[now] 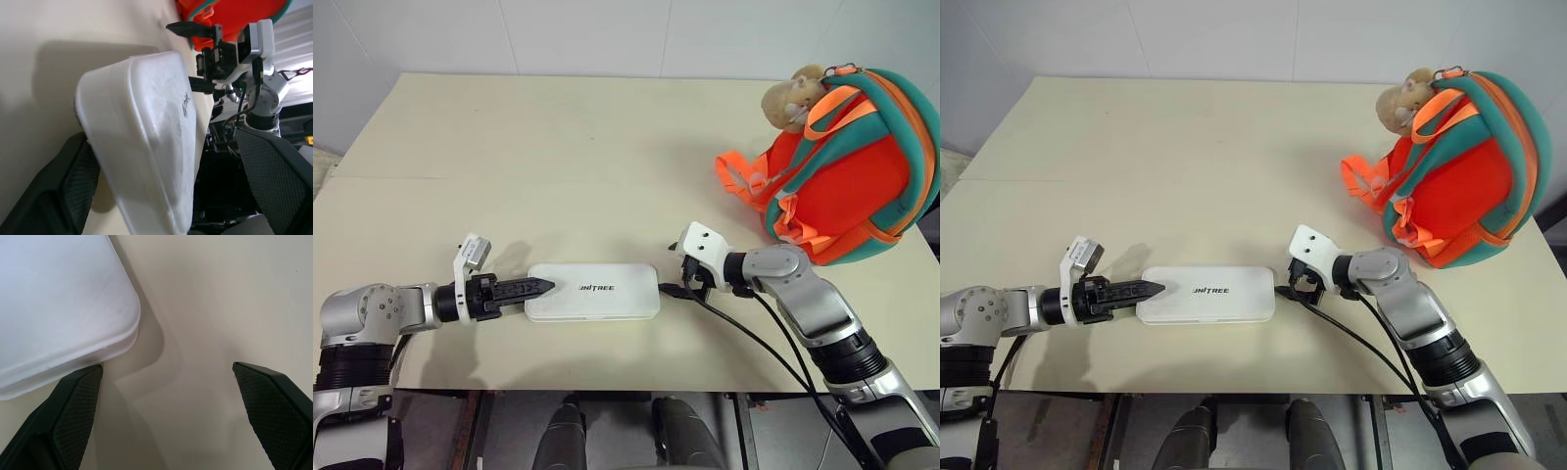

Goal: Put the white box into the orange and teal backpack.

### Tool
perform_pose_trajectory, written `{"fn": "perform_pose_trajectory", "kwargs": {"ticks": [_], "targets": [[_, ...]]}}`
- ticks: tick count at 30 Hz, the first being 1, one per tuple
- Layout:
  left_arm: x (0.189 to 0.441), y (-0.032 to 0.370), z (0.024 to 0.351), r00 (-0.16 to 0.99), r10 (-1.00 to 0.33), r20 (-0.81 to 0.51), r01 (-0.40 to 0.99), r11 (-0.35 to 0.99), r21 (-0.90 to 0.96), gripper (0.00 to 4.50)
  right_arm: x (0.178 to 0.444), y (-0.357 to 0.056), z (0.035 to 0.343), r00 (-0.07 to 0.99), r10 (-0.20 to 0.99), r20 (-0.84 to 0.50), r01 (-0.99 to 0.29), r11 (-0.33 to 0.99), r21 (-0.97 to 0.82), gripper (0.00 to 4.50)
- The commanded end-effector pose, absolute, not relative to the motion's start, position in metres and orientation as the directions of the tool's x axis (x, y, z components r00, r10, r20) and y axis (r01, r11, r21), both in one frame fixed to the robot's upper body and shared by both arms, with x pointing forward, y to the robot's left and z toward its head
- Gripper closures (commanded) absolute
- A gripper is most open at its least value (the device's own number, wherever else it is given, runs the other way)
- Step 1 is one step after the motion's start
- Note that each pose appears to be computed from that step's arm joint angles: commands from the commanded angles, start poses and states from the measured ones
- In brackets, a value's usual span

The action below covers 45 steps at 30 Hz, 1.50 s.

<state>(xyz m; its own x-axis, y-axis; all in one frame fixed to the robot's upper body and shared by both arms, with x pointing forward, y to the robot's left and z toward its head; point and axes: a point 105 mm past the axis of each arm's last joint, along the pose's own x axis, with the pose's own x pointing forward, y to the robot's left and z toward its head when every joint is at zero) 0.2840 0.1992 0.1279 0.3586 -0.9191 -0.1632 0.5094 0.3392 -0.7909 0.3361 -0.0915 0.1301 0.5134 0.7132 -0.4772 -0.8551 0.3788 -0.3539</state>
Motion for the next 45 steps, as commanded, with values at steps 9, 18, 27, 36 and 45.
{"fn": "perform_pose_trajectory", "kwargs": {"ticks": [9, 18, 27, 36, 45], "targets": [[0.289, 0.196, 0.138, 0.368, -0.926, -0.088, 0.563, 0.297, -0.771, 1.51, 0.335, -0.086, 0.139, 0.508, 0.730, -0.457, -0.853, 0.352, -0.385, 0.00], [0.297, 0.199, 0.144, 0.398, -0.914, -0.072, 0.548, 0.300, -0.781, 3.20, 0.336, -0.092, 0.143, 0.530, 0.720, -0.447, -0.840, 0.375, -0.392, 0.00], [0.308, 0.202, 0.173, 0.491, -0.866, 0.097, 0.605, 0.259, -0.753, 3.20, 0.337, -0.113, 0.175, 0.631, 0.723, -0.282, -0.768, 0.530, -0.360, 0.00], [0.298, 0.187, 0.190, 0.517, -0.828, 0.215, 0.652, 0.219, -0.726, 3.20, 0.316, -0.185, 0.207, 0.819, 0.574, 0.002, -0.557, 0.796, -0.238, 0.00], [0.294, 0.179, 0.187, 0.519, -0.826, 0.218, 0.647, 0.214, -0.732, 3.20, 0.307, -0.257, 0.222, 0.927, 0.348, 0.140, -0.318, 0.927, -0.199, 0.00]]}}
